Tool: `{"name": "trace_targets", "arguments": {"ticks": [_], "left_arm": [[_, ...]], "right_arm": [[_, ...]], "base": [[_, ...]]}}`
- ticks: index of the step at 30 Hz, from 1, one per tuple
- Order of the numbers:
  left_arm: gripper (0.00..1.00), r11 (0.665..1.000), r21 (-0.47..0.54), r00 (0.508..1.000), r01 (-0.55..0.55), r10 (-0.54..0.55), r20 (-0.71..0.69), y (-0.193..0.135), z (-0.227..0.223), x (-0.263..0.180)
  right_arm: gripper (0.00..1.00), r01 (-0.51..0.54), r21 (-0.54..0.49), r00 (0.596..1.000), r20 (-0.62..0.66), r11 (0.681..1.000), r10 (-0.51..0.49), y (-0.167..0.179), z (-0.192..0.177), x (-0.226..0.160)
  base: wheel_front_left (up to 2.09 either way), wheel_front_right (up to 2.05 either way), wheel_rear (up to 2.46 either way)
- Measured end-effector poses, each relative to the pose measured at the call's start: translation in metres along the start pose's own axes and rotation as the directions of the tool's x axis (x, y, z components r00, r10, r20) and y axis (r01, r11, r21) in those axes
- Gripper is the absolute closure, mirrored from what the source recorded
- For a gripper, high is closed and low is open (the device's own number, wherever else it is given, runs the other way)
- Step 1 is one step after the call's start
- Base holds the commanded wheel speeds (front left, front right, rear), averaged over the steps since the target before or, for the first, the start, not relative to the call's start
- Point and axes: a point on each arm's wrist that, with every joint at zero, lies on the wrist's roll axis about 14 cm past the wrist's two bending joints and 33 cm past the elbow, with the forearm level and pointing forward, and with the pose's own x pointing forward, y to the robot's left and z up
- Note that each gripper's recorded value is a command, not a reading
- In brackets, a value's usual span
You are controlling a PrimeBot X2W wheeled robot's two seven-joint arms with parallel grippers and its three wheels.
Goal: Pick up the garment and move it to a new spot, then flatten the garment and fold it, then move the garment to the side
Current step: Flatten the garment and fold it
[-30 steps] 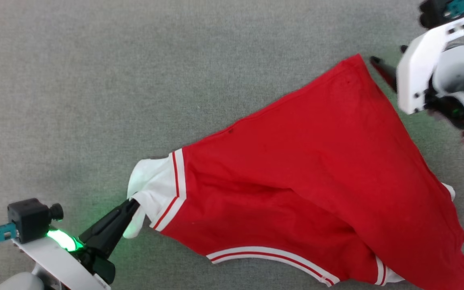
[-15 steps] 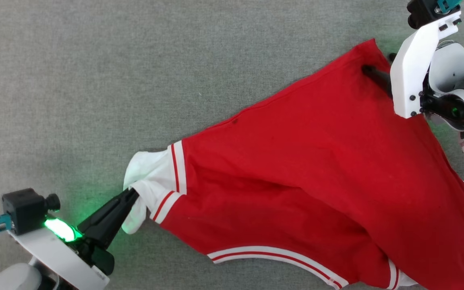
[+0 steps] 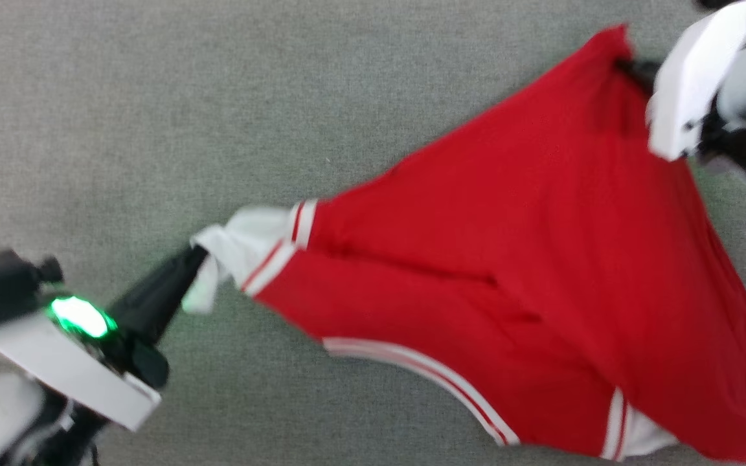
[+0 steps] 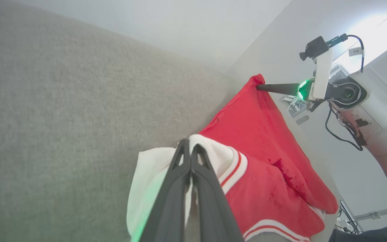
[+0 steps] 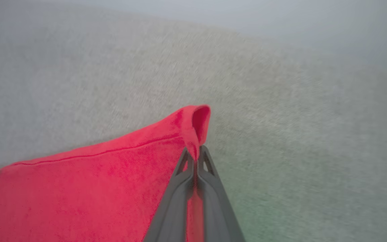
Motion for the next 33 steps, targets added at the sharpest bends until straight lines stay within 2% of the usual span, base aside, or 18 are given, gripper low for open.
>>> {"name": "trace_targets", "arguments": {"ticks": [3,6,10,15,17,22,24,25,26,29,31,33], "left_arm": [[1.00,0.999,0.021,0.998,0.030,-0.031,0.063,-0.007,0.031,0.009],[1.00,0.997,0.072,0.992,0.039,-0.048,0.118,-0.005,0.067,0.022],[1.00,0.996,0.078,0.976,0.039,-0.055,0.209,0.001,0.126,0.049],[1.00,0.998,0.067,0.934,0.001,-0.025,0.355,0.017,0.212,0.079],[1.00,0.997,0.079,0.911,0.003,-0.035,0.411,0.015,0.244,0.088],[1.00,0.990,0.132,0.818,0.041,-0.109,0.566,-0.012,0.320,0.096],[1.00,0.985,0.161,0.778,0.061,-0.148,0.610,-0.028,0.342,0.092],[1.00,0.983,0.169,0.761,0.067,-0.160,0.628,-0.034,0.349,0.089],[1.00,0.983,0.171,0.753,0.072,-0.166,0.637,-0.038,0.354,0.087],[1.00,0.983,0.157,0.763,0.092,-0.171,0.624,-0.042,0.351,0.085],[1.00,0.986,0.143,0.799,0.086,-0.153,0.582,-0.035,0.329,0.090],[1.00,0.992,0.083,0.825,0.091,-0.122,0.552,-0.022,0.302,0.093]], "right_arm": [[1.00,0.089,0.025,0.983,0.157,0.996,-0.092,-0.028,0.038,-0.016],[1.00,0.148,0.084,0.933,0.318,0.985,-0.168,-0.047,0.078,-0.029],[1.00,0.222,0.137,0.868,0.424,0.965,-0.259,-0.063,0.103,-0.036],[1.00,0.292,0.208,0.732,0.579,0.933,-0.359,-0.077,0.149,-0.061],[1.00,0.332,0.222,0.663,0.636,0.917,-0.394,-0.085,0.167,-0.077],[1.00,0.387,0.263,0.449,0.783,0.884,-0.429,-0.096,0.217,-0.133],[1.00,0.396,0.262,0.389,0.820,0.880,-0.419,-0.093,0.232,-0.150],[1.00,0.394,0.262,0.372,0.831,0.881,-0.414,-0.092,0.236,-0.155],[1.00,0.391,0.261,0.366,0.836,0.883,-0.409,-0.090,0.238,-0.158],[1.00,0.387,0.260,0.382,0.828,0.885,-0.410,-0.089,0.234,-0.155],[1.00,0.384,0.265,0.415,0.806,0.884,-0.422,-0.093,0.221,-0.145],[1.00,0.369,0.268,0.463,0.778,0.890,-0.426,-0.094,0.200,-0.129]], "base": [[0.00,0.00,0.00],[0.00,0.00,0.00],[0.00,0.00,0.00],[0.00,0.00,0.00],[0.00,0.00,0.00],[0.00,0.00,0.00],[0.00,0.00,0.00],[0.00,0.00,0.00],[0.00,0.00,0.00],[0.00,0.00,0.00],[0.00,0.00,0.00],[0.00,0.00,0.00]]}}
